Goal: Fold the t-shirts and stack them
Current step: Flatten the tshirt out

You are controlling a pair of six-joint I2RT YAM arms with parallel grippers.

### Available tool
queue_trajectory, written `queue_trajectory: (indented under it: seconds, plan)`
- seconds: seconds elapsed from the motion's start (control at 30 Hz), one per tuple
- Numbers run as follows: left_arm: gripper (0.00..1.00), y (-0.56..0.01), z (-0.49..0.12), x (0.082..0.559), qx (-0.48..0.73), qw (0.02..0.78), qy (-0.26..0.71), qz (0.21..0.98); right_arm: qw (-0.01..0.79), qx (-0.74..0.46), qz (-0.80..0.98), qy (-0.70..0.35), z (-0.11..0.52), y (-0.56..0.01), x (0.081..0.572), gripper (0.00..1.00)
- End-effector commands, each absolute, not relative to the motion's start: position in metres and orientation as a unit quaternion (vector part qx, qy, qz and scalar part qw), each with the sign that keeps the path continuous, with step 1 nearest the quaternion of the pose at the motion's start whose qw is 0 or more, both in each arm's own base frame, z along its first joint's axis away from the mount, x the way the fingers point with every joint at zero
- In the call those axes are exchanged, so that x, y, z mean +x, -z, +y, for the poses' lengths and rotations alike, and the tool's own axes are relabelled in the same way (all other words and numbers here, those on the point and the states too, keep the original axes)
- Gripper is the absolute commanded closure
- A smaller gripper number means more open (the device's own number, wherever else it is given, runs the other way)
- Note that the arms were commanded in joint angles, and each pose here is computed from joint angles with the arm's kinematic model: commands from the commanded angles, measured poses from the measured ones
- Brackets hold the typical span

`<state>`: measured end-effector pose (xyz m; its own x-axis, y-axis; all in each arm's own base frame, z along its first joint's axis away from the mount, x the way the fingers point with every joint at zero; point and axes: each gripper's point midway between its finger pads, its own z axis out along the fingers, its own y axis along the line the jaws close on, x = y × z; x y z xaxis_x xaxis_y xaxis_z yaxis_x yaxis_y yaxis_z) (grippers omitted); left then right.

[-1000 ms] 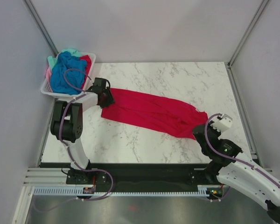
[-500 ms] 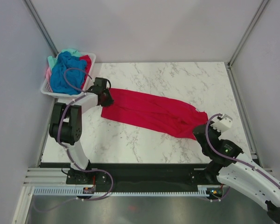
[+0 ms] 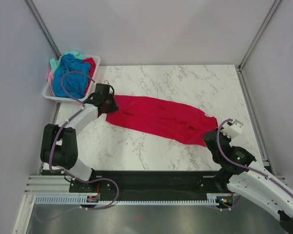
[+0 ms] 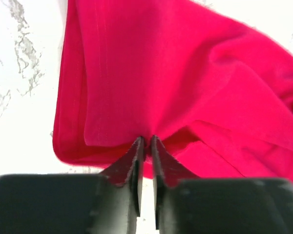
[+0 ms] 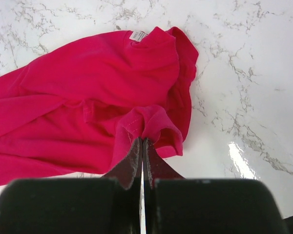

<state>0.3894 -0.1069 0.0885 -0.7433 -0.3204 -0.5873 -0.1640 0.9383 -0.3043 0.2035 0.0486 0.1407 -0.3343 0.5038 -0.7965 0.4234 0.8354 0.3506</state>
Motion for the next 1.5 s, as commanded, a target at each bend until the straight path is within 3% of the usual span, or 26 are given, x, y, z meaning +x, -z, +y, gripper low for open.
queue_trajectory:
  seconds: [0.0,0.1,0.23,0.4,0.5,0.63,0.83,1.17,1.47]
  plan:
    - [0.79,-0.124,-0.107,0.379,-0.103,0.371,0.129,0.914,0.510,0.282,0.810,-0.065,0.053,-0.162,0.205,1.00]
    - [0.59,-0.107,-0.103,0.366,-0.103,0.350,0.122,0.923,0.502,0.281,0.814,-0.078,0.057,-0.162,0.203,1.00]
    - [0.56,-0.072,-0.107,0.347,-0.104,0.302,0.129,0.939,0.490,0.280,0.820,-0.094,0.063,-0.157,0.200,1.00]
    - [0.53,-0.053,-0.104,0.349,-0.104,0.296,0.115,0.942,0.481,0.275,0.827,-0.097,0.065,-0.148,0.196,1.00]
    - [0.48,-0.053,-0.104,0.358,-0.110,0.300,0.110,0.941,0.479,0.274,0.829,-0.093,0.065,-0.145,0.197,1.00]
    - [0.33,-0.064,-0.097,0.376,-0.123,0.326,0.090,0.933,0.476,0.263,0.835,-0.082,0.067,-0.141,0.200,1.00]
    - [0.23,-0.077,-0.099,0.391,-0.114,0.348,0.093,0.926,0.476,0.252,0.840,-0.069,0.070,-0.133,0.205,1.00]
    - [0.28,-0.076,-0.095,0.409,-0.112,0.352,0.068,0.927,0.470,0.240,0.847,-0.058,0.074,-0.123,0.208,1.00]
    - [0.44,-0.072,-0.094,0.415,-0.111,0.344,0.060,0.930,0.471,0.238,0.847,-0.061,0.073,-0.121,0.206,1.00]
